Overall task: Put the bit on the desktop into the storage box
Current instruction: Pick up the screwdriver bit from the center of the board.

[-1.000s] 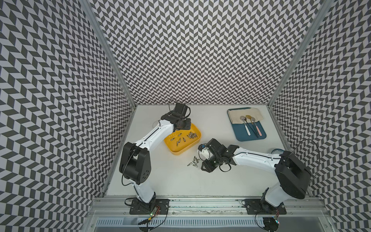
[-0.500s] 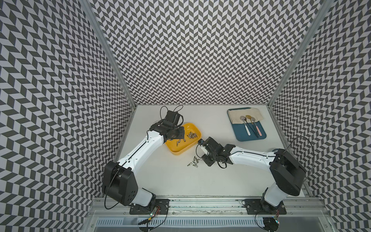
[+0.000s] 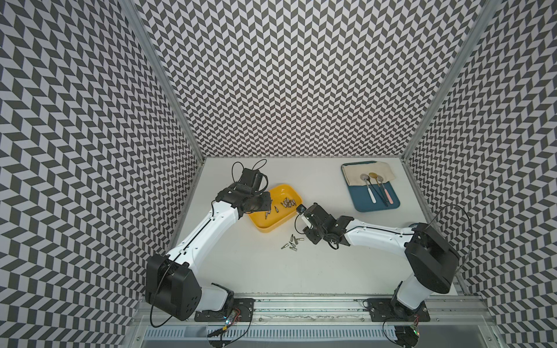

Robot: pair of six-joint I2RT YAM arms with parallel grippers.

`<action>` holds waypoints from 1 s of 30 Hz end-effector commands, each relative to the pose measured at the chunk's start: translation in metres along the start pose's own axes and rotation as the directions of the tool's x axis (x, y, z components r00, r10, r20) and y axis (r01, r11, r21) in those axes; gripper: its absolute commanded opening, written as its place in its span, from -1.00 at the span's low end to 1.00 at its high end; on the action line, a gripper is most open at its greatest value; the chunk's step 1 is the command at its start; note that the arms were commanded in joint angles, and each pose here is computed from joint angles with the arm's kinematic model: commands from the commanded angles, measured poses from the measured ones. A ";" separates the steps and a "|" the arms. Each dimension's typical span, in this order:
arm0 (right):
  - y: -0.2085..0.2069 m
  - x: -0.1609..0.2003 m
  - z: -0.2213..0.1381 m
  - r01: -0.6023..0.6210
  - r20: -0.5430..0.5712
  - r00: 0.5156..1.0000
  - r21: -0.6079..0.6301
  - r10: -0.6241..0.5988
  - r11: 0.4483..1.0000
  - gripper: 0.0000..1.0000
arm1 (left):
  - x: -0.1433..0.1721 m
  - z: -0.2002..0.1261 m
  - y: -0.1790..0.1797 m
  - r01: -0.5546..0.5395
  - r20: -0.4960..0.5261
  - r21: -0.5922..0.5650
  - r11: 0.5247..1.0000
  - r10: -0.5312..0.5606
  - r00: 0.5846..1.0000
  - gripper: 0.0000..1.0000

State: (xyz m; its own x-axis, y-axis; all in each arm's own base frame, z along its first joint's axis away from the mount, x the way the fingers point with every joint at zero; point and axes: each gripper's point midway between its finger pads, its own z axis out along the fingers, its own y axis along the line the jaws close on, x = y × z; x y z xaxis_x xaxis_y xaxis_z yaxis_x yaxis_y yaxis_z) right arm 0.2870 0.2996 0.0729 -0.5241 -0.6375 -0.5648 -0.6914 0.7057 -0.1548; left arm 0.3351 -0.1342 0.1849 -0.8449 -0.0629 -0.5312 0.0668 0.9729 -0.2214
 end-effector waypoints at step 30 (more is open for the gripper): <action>0.050 0.021 0.033 0.143 -0.105 0.981 -0.189 -0.165 0.971 -0.03 | 0.033 -0.011 0.016 0.033 -0.039 0.006 0.999 -0.033 0.999 0.00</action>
State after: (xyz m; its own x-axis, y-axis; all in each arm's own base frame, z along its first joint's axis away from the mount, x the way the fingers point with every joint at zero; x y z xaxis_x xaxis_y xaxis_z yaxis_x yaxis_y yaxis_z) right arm 0.2563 0.3204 0.0232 -0.4720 -0.7729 -0.4241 -0.8301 0.5517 -0.0816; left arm 0.3095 -0.1218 0.1695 -0.8682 -0.0819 -0.4895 0.0428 0.9703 -0.2382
